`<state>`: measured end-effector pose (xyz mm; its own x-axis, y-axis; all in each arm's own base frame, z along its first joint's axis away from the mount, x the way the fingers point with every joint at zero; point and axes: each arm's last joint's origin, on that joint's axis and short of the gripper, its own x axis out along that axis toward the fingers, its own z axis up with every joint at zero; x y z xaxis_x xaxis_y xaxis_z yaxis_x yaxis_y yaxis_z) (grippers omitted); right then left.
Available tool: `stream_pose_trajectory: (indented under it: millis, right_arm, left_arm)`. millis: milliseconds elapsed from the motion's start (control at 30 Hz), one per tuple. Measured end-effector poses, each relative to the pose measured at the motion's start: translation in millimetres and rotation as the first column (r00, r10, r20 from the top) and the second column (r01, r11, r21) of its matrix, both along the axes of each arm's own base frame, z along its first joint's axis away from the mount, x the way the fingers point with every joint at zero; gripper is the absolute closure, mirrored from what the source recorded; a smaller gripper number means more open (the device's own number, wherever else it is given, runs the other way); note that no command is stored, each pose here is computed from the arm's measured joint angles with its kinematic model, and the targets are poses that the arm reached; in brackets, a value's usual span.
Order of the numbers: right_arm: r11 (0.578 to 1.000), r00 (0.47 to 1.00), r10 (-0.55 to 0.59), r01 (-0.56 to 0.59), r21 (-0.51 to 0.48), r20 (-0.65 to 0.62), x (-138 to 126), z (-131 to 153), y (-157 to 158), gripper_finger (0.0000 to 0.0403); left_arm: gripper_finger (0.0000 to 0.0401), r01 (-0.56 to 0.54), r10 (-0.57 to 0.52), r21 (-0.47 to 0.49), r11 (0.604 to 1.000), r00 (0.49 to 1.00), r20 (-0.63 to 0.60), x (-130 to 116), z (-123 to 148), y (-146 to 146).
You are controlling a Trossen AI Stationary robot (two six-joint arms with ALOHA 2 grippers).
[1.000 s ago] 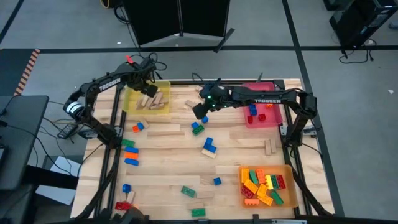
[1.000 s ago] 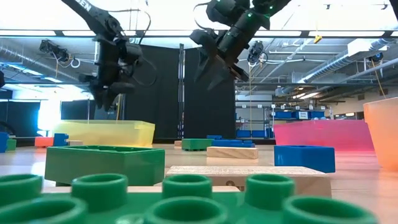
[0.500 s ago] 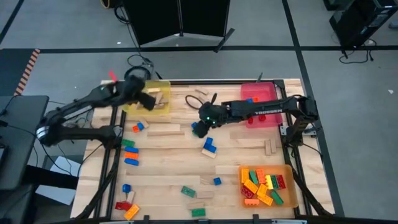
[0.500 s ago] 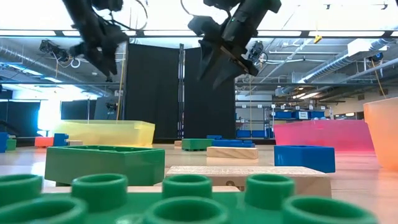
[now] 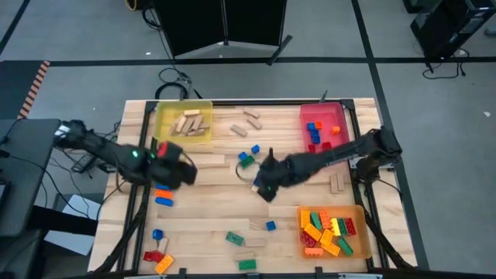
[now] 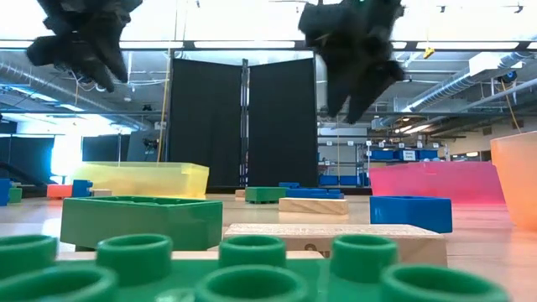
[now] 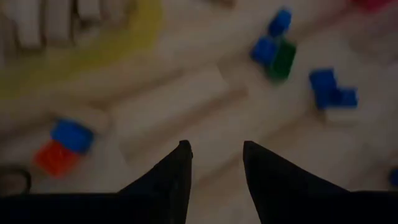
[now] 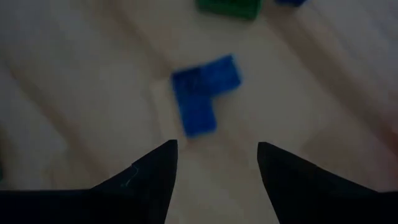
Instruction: Sort blocks by size
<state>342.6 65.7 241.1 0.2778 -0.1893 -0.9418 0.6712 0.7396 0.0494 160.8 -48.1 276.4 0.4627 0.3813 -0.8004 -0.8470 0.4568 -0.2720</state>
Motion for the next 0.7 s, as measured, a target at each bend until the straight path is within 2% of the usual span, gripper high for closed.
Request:
stream_pose_trajectory:
  millis: [233, 367, 500, 600, 700]
  right_arm:
    - [0.999, 0.999, 0.042, -0.043, -0.028, -0.019, -22.6, -0.9, 57.6, 0.0167]
    - [0.999, 0.999, 0.036, -0.036, -0.037, -0.015, -34.2, -5.3, 77.7, 0.0167]
    - [0.999, 0.999, 0.025, -0.026, -0.037, -0.020, -44.4, -15.1, 89.9, 0.0167]
    - [0.999, 0.999, 0.020, -0.022, -0.039, -0.037, -52.0, -24.9, 95.3, 0.0167]
    - [0.999, 0.999, 0.044, -0.044, 0.001, -0.027, -54.5, -35.2, 100.7, 0.0167]
  left_arm:
    - [0.0249, -0.074, 0.041, -0.113, 0.991, 0.963, -0.265, -0.7, -12.2, -49.3]
    - [0.0249, -0.029, -0.028, -0.179, 0.983, 0.950, -0.310, -2.5, -10.1, -79.7]
    - [0.0249, 0.027, -0.128, -0.280, 0.960, 0.929, -0.348, -5.7, -14.2, -101.8]
    - [0.0249, 0.057, -0.184, -0.364, 0.930, 0.928, -0.324, -3.3, -16.6, -114.2]
    - [0.0249, 0.079, -0.204, -0.404, 0.911, 0.938, -0.279, 1.1, -17.7, -121.2]
